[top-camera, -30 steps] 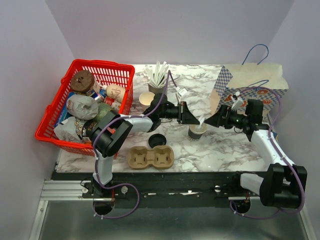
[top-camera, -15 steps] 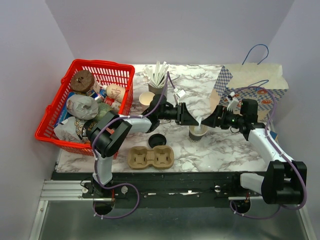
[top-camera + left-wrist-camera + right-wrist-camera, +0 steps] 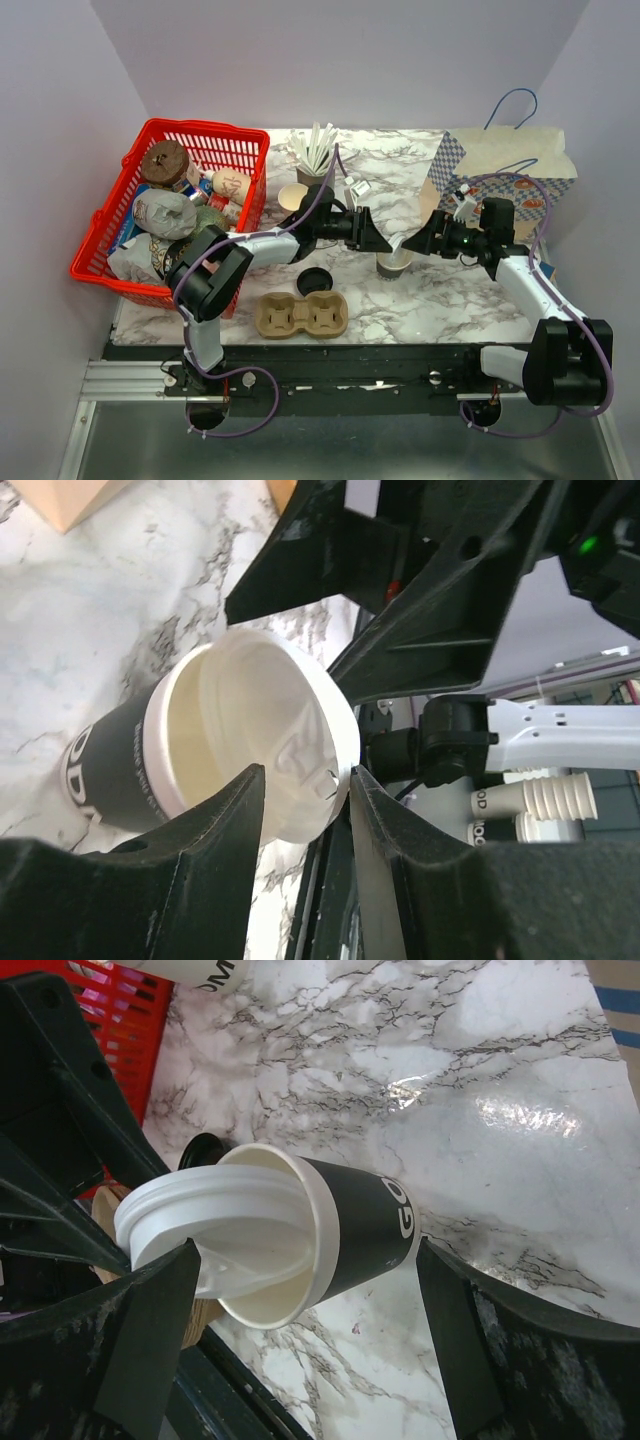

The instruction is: Pack the takeout coffee

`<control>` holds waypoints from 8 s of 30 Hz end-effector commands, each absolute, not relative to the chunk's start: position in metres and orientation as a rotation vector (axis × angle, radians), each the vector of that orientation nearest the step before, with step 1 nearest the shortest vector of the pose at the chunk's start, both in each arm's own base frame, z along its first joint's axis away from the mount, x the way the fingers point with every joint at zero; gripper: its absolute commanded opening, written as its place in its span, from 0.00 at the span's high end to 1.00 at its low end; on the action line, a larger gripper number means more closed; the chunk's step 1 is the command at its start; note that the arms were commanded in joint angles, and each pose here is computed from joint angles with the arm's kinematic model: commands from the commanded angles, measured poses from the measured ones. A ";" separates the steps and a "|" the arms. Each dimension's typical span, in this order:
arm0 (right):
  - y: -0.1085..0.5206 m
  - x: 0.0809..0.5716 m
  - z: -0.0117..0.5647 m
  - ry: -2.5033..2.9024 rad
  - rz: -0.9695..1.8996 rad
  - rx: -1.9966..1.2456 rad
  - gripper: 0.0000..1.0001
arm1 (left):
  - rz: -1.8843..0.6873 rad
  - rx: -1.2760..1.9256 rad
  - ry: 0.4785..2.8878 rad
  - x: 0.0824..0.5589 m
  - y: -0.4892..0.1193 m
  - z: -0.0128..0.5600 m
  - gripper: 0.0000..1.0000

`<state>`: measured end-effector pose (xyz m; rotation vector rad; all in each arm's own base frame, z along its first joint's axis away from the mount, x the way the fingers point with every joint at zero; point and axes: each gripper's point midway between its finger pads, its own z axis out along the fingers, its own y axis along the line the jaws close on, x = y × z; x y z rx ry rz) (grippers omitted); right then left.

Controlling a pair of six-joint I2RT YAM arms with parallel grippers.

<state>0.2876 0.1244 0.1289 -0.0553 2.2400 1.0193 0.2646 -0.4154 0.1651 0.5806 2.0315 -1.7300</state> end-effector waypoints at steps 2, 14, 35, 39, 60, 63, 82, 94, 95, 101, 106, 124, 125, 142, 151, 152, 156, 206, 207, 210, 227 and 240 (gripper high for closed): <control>0.125 0.296 0.132 2.220 0.995 -0.065 0.02 | -1.590 0.592 2.057 0.274 -0.407 0.165 0.53; 0.128 0.295 0.135 2.217 1.004 -0.067 0.03 | -1.536 0.604 2.030 0.278 -0.405 0.177 0.52; 0.139 0.299 0.137 2.214 1.048 -0.090 0.04 | -1.384 0.629 2.038 0.289 -0.396 0.176 0.47; 0.141 0.301 0.137 2.216 1.056 -0.088 0.05 | -1.368 0.638 2.040 0.292 -0.397 0.174 0.46; 0.142 0.304 0.136 2.235 1.060 -0.082 0.06 | -1.363 0.599 2.020 0.305 -0.395 0.183 0.46; 0.142 0.304 0.136 2.235 1.060 -0.080 0.07 | -1.409 0.609 1.999 0.302 -0.397 0.187 0.46; 0.141 0.298 0.134 2.236 1.045 -0.085 0.07 | -1.422 0.666 2.004 0.301 -0.420 0.176 0.46; 0.137 0.299 0.141 2.232 0.996 -0.121 0.06 | -1.325 0.642 2.036 0.313 -0.411 0.178 0.46; 0.136 0.299 0.143 2.232 0.984 -0.131 0.06 | -1.306 0.641 2.046 0.314 -0.409 0.175 0.45; 0.130 0.293 0.149 2.265 0.928 -0.180 0.02 | -1.284 0.606 2.119 0.317 -0.401 0.159 0.42; 0.133 0.279 0.149 2.310 0.975 -0.181 0.02 | -1.300 0.590 2.138 0.314 -0.405 0.155 0.41; 0.140 0.251 0.134 2.355 1.081 -0.148 0.01 | -1.358 0.566 2.207 0.296 -0.411 0.138 0.40; 0.140 0.250 0.132 2.357 1.086 -0.143 0.01 | -1.359 0.567 2.207 0.295 -0.411 0.138 0.41; 0.152 0.242 0.135 2.317 1.230 -0.077 0.02 | -1.403 0.605 2.179 0.282 -0.422 0.147 0.41; 0.149 0.247 0.136 2.313 1.215 -0.052 0.02 | -1.380 0.599 2.157 0.286 -0.423 0.156 0.43; 0.149 0.247 0.137 2.312 1.216 -0.051 0.02 | -1.377 0.601 2.154 0.286 -0.423 0.157 0.43; 0.148 0.249 0.137 2.310 1.210 -0.048 0.02 | -1.359 0.604 2.152 0.287 -0.421 0.159 0.44; 0.140 0.262 0.133 2.326 1.150 0.020 0.04 | -1.404 0.571 2.074 0.293 -0.430 0.194 0.44; 0.140 0.262 0.132 2.324 1.156 0.018 0.05 | -1.404 0.571 2.072 0.294 -0.431 0.194 0.44; 0.141 0.261 0.132 2.323 1.171 0.023 0.07 | -1.410 0.566 2.080 0.294 -0.432 0.191 0.44; 0.128 0.270 0.128 2.368 1.038 0.073 0.17 | -1.156 0.544 2.226 0.295 -0.374 0.163 0.44; 0.123 0.276 0.127 2.371 0.985 0.068 0.23 | -1.331 0.620 2.172 0.278 -0.387 0.162 0.44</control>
